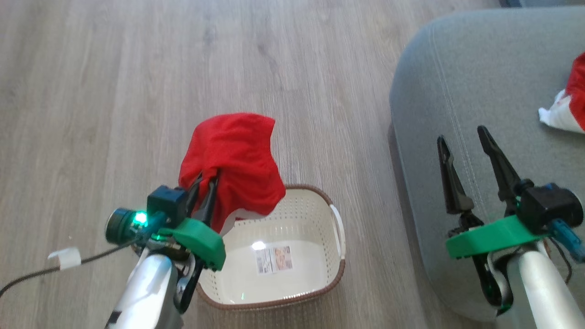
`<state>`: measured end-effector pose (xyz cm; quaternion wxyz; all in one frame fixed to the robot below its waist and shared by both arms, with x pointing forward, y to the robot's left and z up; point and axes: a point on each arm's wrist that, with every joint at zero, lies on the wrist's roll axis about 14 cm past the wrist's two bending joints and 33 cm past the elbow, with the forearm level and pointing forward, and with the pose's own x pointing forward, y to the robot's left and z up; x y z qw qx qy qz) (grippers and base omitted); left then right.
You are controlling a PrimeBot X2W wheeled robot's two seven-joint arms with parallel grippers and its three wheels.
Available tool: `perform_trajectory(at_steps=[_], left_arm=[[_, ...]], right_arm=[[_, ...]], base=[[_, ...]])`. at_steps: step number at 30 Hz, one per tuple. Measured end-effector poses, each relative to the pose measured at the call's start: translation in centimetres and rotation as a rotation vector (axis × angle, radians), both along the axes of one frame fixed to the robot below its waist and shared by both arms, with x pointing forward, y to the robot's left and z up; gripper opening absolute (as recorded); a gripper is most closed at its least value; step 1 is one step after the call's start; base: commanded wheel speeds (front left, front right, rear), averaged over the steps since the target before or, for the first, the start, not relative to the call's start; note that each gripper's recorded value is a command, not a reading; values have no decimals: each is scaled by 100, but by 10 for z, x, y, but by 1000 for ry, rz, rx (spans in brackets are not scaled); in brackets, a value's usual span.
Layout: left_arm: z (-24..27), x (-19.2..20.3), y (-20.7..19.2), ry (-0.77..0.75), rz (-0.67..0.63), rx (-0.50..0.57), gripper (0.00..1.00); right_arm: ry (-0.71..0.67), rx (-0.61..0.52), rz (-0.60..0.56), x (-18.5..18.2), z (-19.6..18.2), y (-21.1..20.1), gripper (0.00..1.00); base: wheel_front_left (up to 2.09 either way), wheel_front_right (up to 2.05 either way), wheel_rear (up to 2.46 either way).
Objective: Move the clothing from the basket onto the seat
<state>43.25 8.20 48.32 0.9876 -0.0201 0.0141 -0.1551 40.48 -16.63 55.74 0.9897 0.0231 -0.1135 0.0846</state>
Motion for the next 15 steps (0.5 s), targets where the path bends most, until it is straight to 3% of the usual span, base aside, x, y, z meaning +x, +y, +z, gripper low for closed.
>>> perform_trajectory(at_steps=[10, 15], left_arm=[[39, -32, 42, -116, 161, -54, 0], [50, -40, 46, -153, 175, -71, 0]], right_arm=[[-10, 13, 13, -25, 4, 5, 100], [-26, 27, 19, -25, 10, 8, 100]], base=[[0, 0, 0], [0, 0, 0]])
